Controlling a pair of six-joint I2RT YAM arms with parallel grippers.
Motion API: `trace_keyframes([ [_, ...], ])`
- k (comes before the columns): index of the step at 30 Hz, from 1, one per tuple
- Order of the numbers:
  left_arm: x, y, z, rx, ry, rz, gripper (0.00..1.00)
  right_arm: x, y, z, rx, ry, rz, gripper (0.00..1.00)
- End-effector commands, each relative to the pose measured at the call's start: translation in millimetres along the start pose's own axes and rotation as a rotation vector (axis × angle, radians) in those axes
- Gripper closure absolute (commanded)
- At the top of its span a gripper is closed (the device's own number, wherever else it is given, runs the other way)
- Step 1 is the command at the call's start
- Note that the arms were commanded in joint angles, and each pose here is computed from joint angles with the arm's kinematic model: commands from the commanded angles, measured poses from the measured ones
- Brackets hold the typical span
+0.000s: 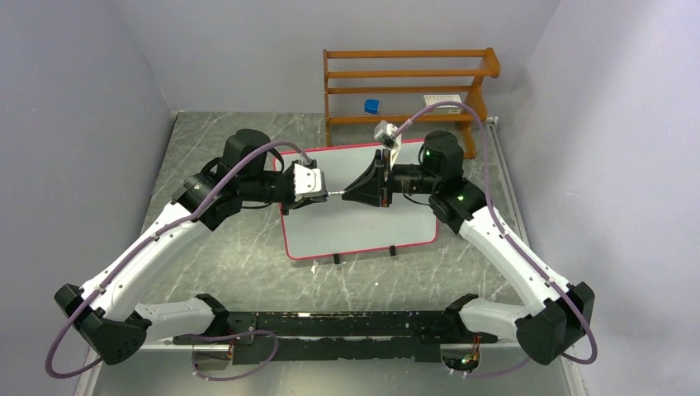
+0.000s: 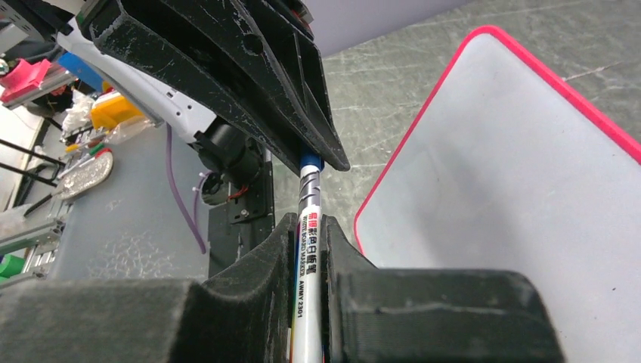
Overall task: Write a sentence on the whiteboard
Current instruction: Open the whiteboard marker at the center of the board, then place the pen cap at the center of the board.
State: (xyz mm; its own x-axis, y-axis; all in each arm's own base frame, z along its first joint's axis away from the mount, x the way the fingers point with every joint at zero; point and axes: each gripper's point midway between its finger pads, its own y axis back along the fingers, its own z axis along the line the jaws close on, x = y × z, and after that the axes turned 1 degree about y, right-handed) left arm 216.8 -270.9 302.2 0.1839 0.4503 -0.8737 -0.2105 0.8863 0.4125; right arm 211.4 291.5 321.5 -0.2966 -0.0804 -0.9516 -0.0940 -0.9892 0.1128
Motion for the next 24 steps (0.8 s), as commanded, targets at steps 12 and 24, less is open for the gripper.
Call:
trace_keyframes([
  [12,24.3,39.5,31.3,-0.249,-0.002,0.101,0.95,-31.9,36.2,23.8,0.090,0.121,-0.068,1.00],
  [24,71.0,114.3,104.3,-0.915,0.382,0.196,0.95,-29.5,45.1,-9.9,0.364,0.172,-0.118,1.00],
])
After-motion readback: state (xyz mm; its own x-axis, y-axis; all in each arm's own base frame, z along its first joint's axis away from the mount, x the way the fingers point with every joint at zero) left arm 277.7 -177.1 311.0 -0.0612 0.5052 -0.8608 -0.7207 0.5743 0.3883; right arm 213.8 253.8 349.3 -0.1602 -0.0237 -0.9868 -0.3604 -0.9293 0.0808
